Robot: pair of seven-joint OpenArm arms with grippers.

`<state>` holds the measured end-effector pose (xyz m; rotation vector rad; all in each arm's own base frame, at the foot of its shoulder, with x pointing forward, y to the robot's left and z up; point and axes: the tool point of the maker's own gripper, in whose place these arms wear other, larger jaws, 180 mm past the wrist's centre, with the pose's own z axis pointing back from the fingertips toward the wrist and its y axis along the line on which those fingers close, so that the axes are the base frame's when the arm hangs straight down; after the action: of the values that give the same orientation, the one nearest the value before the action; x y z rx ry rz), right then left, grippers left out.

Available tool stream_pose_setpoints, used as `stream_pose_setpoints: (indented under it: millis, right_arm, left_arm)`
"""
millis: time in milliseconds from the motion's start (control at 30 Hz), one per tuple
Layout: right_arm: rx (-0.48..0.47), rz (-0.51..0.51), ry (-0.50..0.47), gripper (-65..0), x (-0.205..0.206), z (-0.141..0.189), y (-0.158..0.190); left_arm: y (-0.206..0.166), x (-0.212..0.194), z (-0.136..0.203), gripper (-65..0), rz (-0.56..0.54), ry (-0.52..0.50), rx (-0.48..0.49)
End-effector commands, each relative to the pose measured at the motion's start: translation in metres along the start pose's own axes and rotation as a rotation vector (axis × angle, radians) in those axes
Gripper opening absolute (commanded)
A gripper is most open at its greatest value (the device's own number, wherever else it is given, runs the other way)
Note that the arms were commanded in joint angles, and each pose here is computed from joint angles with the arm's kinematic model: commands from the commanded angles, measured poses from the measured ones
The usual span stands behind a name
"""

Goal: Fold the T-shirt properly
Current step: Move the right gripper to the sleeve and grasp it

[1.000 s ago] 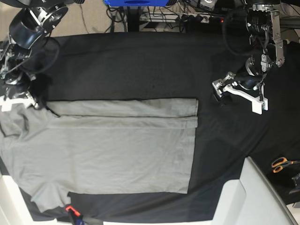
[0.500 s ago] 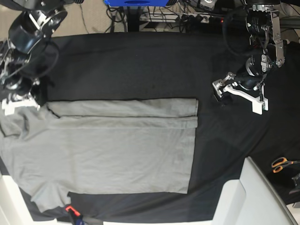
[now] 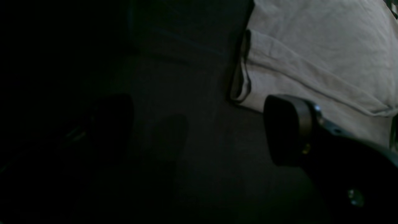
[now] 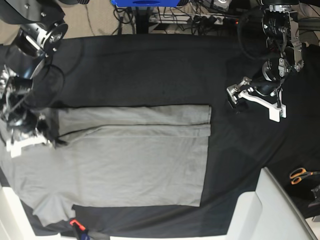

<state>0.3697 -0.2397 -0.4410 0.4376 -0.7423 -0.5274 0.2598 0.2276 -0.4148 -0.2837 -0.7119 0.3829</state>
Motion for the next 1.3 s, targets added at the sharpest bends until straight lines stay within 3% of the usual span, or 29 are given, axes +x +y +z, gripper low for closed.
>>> stream_pose_setpoints:
  millis: [0, 100, 167, 233, 333, 367, 400, 600, 733, 800, 867, 933, 1100, 1133, 1167, 1200, 1267]
  right_arm:
    - [0.024, 0.035, -0.053, -64.4, 0.022, 0.001, 0.011]
    - [0.035, 0.136, -0.090, -64.1, 0.039, -0.003, 0.024]
    - [0.048, 0.197, -0.086, -58.8, 0.042, -0.007, 0.035]
    - [0.052, 0.260, -0.074, -44.6, 0.049, -0.010, 0.043]
    - [0.050, 0.339, -0.055, -16.7, 0.058, -0.013, 0.048]
    - [0.051, 0.357, -0.067, -11.0, 0.063, -0.013, 0.050]
    - [0.057, 0.374, -0.097, -9.2, 0.070, -0.012, 0.053]
    - [0.082, 0.431, -0.328, -12.0, 0.123, 0.013, 0.065]
    - [-0.009, 0.363, -0.470, -12.2, 0.159, 0.058, 0.031]
    - [-0.117, 0.277, -0.417, -12.3, 0.151, 0.071, -0.006]
    - [-0.157, 0.251, -0.300, -12.8, 0.124, 0.069, -0.024]
    - [-0.149, 0.231, -0.239, -20.6, 0.096, 0.060, -0.031]
    - [-0.215, 0.037, -0.276, -65.0, 0.075, 0.071, -0.088]
    - [-0.239, -0.023, -0.286, -65.0, 0.071, 0.077, -0.105]
    - [-0.261, -0.079, -0.298, -60.9, 0.068, 0.084, -0.121]
    - [-0.279, -0.133, -0.317, -56.3, 0.065, 0.091, -0.135]
    - [-0.321, -0.213, -0.363, -45.9, 0.065, 0.111, -0.162]
  left_arm:
    - [-0.003, 0.013, 0.003, 0.0, -0.012, -0.039, -0.015]
    - [-0.003, 0.011, 0.003, 0.0, -0.012, -0.034, -0.014]
    - [-0.003, 0.010, 0.002, 0.0, -0.012, -0.031, -0.014]
    - [-0.003, 0.010, 0.002, 0.0, -0.013, -0.030, -0.015]
    - [-0.004, 0.008, 0.002, 0.0, -0.014, -0.025, -0.017]
    - [-0.004, 0.008, 0.002, 0.0, -0.014, -0.024, -0.017]
    - [-0.004, 0.008, 0.002, 0.0, -0.013, -0.024, -0.017]
    - [-0.013, 0.003, -0.001, 0.0, 0.025, -0.029, -0.037]
    - [-0.025, -0.002, -0.003, 0.0, 0.055, -0.031, -0.061]
    - [-0.029, -0.006, -0.004, 0.0, 0.060, -0.027, -0.071]
    - [-0.032, -0.008, -0.005, 0.0, 0.066, -0.025, -0.078]
    - [-0.034, -0.008, -0.006, 0.0, 0.072, -0.025, -0.081]
    - [-0.043, -0.004, -0.010, 0.0, 0.011, -0.028, -0.145]
    - [-0.038, -0.007, -0.011, 0.0, 0.013, -0.017, -0.136]
    - [-0.034, -0.009, -0.012, 0.0, 0.014, -0.009, -0.126]
    - [-0.031, -0.013, -0.013, -4.6, 0.018, 0.001, -0.120]
    - [-0.023, -0.024, -0.015, -29.6, 0.037, 0.027, -0.104]
